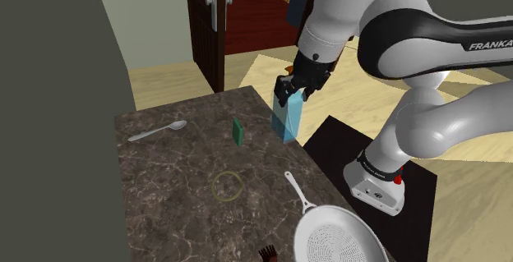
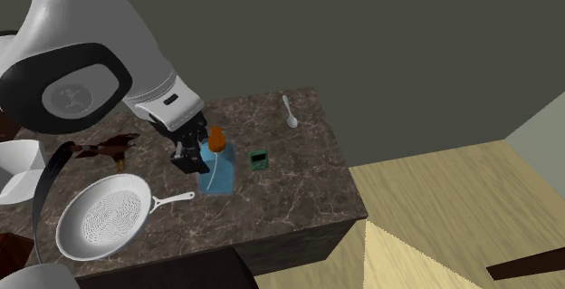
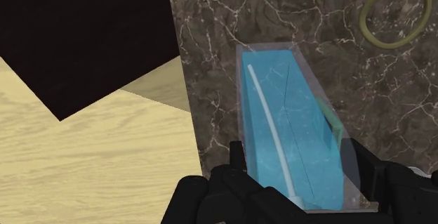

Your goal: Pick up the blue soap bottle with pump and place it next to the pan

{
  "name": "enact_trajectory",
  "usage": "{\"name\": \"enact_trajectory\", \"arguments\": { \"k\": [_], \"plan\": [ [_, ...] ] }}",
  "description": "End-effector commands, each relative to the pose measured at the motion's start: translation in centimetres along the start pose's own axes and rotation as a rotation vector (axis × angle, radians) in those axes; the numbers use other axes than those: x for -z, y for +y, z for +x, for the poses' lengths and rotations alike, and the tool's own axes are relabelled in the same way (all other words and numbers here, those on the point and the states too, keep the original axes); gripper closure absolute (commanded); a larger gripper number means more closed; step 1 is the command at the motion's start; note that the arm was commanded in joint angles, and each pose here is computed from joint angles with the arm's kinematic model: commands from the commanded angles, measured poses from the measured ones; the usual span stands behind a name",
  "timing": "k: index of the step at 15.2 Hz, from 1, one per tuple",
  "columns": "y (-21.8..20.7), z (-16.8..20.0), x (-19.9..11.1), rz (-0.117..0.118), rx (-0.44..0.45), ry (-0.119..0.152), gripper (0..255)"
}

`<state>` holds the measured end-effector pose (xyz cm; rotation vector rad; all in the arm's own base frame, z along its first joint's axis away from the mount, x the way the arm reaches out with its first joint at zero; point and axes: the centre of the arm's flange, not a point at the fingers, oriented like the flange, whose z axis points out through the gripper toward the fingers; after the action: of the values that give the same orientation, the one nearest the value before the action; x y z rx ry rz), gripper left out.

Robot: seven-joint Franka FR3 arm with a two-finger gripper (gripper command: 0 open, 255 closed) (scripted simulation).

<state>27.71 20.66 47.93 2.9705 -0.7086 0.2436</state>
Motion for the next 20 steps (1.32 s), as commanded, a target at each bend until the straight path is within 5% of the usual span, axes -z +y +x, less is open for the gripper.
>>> {"name": "enact_trajectory", "arguments": {
  "k": [1,20],
  "plan": [
    [0.0,-0.2,-1.0,0.001,0.0,0.001,255],
    [-0.4,-2.0,-10.9,0.001,0.0,0.001,255]
  ]
}}
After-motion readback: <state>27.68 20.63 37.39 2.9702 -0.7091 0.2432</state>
